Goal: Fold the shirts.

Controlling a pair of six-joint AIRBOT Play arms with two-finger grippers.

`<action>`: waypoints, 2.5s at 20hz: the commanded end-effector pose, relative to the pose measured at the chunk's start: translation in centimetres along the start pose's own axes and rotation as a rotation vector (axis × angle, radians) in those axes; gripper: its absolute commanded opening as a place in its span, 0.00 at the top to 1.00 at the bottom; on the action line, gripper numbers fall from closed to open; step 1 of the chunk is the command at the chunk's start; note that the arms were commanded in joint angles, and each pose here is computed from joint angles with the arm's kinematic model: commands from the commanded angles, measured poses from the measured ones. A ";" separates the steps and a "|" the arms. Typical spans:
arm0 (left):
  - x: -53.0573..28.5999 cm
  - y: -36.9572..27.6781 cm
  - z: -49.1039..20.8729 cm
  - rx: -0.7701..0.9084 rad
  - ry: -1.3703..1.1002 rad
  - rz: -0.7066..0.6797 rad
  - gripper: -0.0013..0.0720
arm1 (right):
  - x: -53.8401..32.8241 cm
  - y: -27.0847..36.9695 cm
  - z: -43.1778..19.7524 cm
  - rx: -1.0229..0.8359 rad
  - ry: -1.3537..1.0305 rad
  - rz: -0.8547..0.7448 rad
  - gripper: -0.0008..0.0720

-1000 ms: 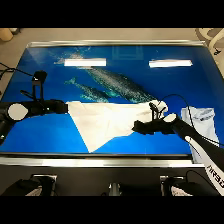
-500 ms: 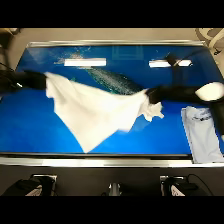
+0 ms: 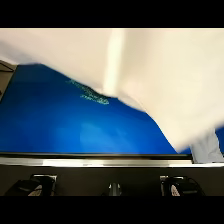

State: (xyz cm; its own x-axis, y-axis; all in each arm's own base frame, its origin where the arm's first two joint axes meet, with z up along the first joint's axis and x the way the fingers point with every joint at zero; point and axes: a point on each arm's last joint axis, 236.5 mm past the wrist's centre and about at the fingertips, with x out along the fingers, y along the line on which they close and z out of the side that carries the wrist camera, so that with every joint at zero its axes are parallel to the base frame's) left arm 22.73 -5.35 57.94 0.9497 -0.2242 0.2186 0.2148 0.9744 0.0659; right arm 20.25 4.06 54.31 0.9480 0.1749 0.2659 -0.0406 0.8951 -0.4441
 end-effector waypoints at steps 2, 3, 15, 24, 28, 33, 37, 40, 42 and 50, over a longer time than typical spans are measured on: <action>-0.9 0.6 -0.2 0.009 0.001 0.027 0.95 | -1.5 -1.6 0.0 -0.032 0.030 -0.066 0.96; -0.3 0.6 -0.7 0.009 0.015 0.027 0.95 | -1.2 -1.8 -0.7 -0.041 0.056 -0.071 0.96; 15.4 -0.4 -47.6 -0.062 1.093 -0.016 0.95 | 14.5 15.1 -42.4 0.241 1.069 0.315 0.96; 14.0 -4.2 -63.6 -0.351 1.422 0.021 0.95 | 18.3 25.8 -52.1 0.647 1.137 0.407 0.96; 10.9 -6.2 -63.2 -0.447 1.570 -0.048 0.00 | 16.5 25.5 -52.2 0.617 1.198 0.473 0.05; 3.7 -6.3 -58.3 -0.541 1.693 -0.245 0.01 | 9.9 16.1 -51.7 0.571 1.316 0.516 0.18; -6.8 -5.5 -60.2 -0.667 1.762 -0.109 0.01 | 2.5 14.4 -52.0 0.572 1.478 0.710 0.32; -13.0 -5.1 -62.2 -0.757 1.769 0.007 0.26 | 1.9 15.6 -52.0 0.582 1.491 0.751 0.33; -14.9 -4.9 -63.5 -0.798 1.780 0.056 0.35 | 2.1 16.6 -51.9 0.564 1.485 0.772 0.33; -16.1 -6.4 -66.6 -0.831 1.854 0.062 0.24 | 2.0 17.6 -52.0 0.464 1.511 0.803 0.32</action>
State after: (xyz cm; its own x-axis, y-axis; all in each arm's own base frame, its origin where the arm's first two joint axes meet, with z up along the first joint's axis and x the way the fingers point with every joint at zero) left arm 21.41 -6.44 -9.74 -0.1015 -0.4312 -0.8965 -0.2861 0.8758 -0.3888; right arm 38.18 -0.70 2.88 0.0954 0.3663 -0.9256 -0.4095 0.8620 0.2989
